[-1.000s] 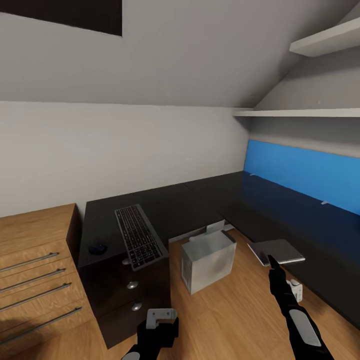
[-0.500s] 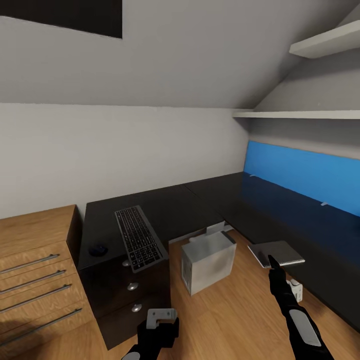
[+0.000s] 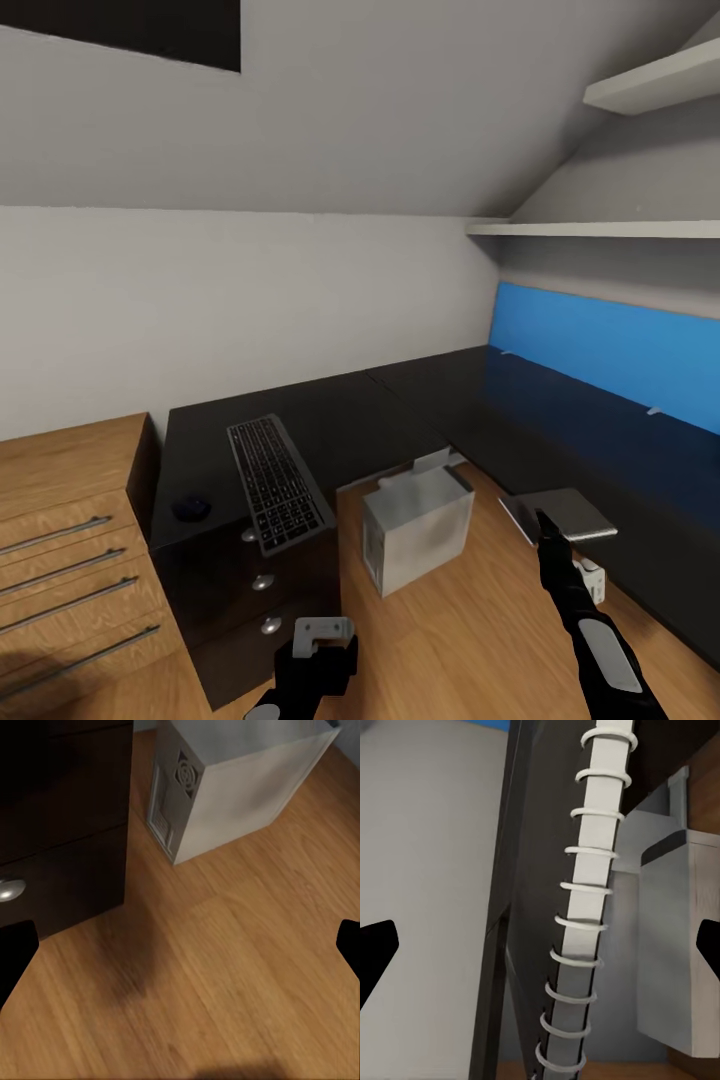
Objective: In the bedroom, organize the workspace by keeping the computer under the desk, ensuring the monitor is on the desk, placing the keyboard on the desk next to the monitor, placing the mouse on the desk next to the keyboard, moving the folder from the swivel chair onto the desk next to the mouse, stacking the notebook on top of the folder with the pen on top of the notebook, and positioning the swivel chair next to the desk.
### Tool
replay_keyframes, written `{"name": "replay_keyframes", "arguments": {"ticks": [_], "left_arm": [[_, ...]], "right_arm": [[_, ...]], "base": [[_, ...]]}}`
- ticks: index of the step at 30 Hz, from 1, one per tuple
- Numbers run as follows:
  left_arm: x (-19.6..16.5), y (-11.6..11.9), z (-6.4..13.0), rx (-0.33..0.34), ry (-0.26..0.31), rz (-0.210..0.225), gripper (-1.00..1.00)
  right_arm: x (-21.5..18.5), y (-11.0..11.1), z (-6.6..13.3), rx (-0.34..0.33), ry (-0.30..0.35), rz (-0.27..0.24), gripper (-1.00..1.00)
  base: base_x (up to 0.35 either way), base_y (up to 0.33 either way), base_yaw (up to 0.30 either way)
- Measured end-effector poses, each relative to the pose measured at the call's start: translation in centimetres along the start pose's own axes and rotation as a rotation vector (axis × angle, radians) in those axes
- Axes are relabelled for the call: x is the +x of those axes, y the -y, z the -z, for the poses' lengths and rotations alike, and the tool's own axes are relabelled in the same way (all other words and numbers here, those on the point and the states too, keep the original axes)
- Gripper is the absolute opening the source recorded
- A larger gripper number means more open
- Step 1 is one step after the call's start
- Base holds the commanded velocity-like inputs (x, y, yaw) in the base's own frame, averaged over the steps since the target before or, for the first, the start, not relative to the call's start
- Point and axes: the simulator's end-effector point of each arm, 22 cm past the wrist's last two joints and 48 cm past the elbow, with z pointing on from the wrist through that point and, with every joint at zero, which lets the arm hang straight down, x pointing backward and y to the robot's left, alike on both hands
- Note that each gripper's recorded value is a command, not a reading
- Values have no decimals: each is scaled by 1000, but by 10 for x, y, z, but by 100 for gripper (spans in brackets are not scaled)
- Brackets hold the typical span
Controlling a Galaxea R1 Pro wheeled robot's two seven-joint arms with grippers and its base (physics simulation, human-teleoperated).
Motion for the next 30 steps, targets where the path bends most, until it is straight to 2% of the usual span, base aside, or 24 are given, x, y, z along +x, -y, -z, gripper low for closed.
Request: {"name": "replay_keyframes", "arguments": {"ticks": [10,11,30], "left_arm": [[0,0,0,0,0,-1,100],[0,0,0,-1,0,0,100],[0,1,0,1,0,0,100]], "right_arm": [[0,0,0,1,-1,3,100],[0,0,0,1,-1,3,-100],[-1,-1,0,-3,1,5,-100]], "base": [[21,0,0],[2,0,0],[0,0,0]]}}
